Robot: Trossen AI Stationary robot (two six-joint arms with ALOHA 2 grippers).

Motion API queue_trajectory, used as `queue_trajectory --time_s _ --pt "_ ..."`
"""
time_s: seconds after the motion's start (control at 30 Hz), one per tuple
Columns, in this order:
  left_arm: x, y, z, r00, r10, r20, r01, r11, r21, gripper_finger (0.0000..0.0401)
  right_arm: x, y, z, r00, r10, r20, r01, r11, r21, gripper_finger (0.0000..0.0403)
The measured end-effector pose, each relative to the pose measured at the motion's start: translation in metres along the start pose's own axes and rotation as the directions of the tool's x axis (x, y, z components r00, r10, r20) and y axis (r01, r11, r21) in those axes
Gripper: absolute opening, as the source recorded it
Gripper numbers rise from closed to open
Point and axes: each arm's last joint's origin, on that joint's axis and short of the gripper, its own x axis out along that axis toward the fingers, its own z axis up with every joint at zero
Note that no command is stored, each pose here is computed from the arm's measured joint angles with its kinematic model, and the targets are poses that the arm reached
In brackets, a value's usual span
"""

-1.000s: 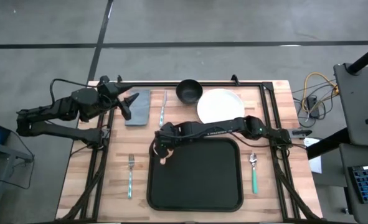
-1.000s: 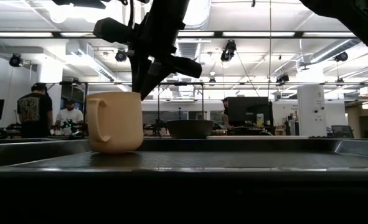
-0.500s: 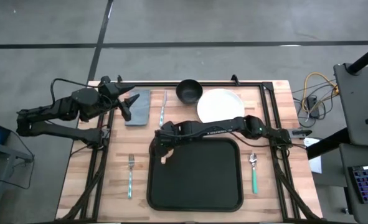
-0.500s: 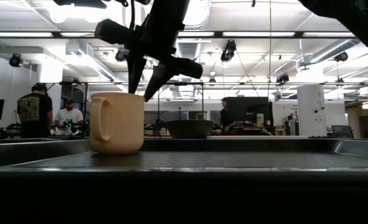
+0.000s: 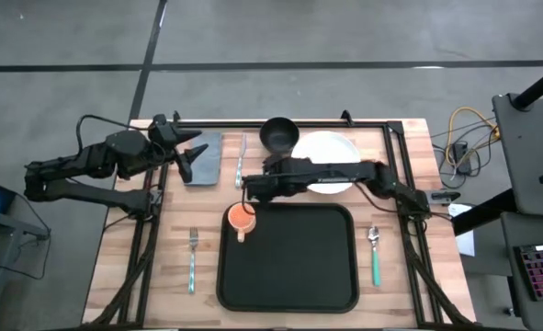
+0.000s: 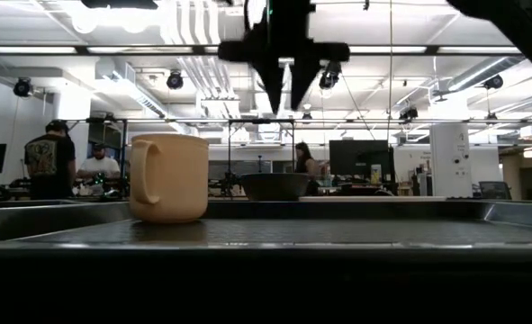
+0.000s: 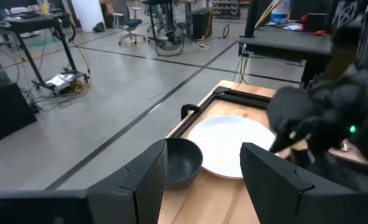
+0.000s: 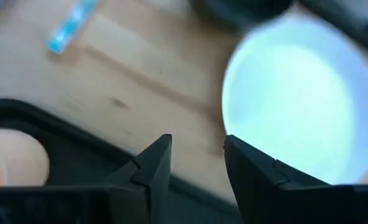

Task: Set up tray
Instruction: Put the white plate on the black serving tray to the bottom right side of the orange mug

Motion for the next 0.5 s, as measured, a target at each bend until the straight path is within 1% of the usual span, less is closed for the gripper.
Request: queue_trajectory --time_s 0.07,0.13,0.2,0.27,0.37,0.43,0.5 --pt "0.003 -0.002 -0.001 1.0 -0.003 -0.015 0.003 1.0 0.008 0.0183 -0.011 -0.012 0.001 0.998 -0.023 0.064 0.024 0.999 -0.026 0.0139" --pt "0.005 -0.003 -0.002 1.0 -0.009 -0.024 0.009 1.0 0.012 0.0183 -0.02 -0.026 0.004 0.993 -0.047 0.111 0.046 0.999 0.006 0.014" --pt "0.009 -0.006 -0.003 0.998 -0.034 -0.043 0.035 0.999 0.008 0.0183 -0.023 -0.047 0.006 0.992 -0.072 0.105 0.069 0.997 0.03 0.0143" --pt "0.011 -0.008 -0.004 0.997 -0.062 -0.054 0.061 0.998 -0.028 0.0183 -0.024 -0.068 0.007 0.991 -0.096 0.096 0.088 0.992 0.086 0.0149" --pt "0.017 -0.011 -0.005 0.995 -0.069 -0.073 0.062 0.994 -0.087 0.0183 -0.022 -0.106 0.0 0.987 -0.151 0.064 0.141 0.981 0.13 0.0161" --pt "0.021 -0.013 -0.007 0.994 -0.067 -0.089 0.059 0.994 -0.097 0.0183 -0.015 -0.132 -0.006 0.98 -0.197 0.036 0.187 0.965 0.182 0.0171" --pt "0.024 -0.014 -0.008 0.993 -0.067 -0.1 0.058 0.994 -0.092 0.0183 -0.004 -0.157 -0.014 0.968 -0.25 0.002 0.245 0.947 0.207 0.018"
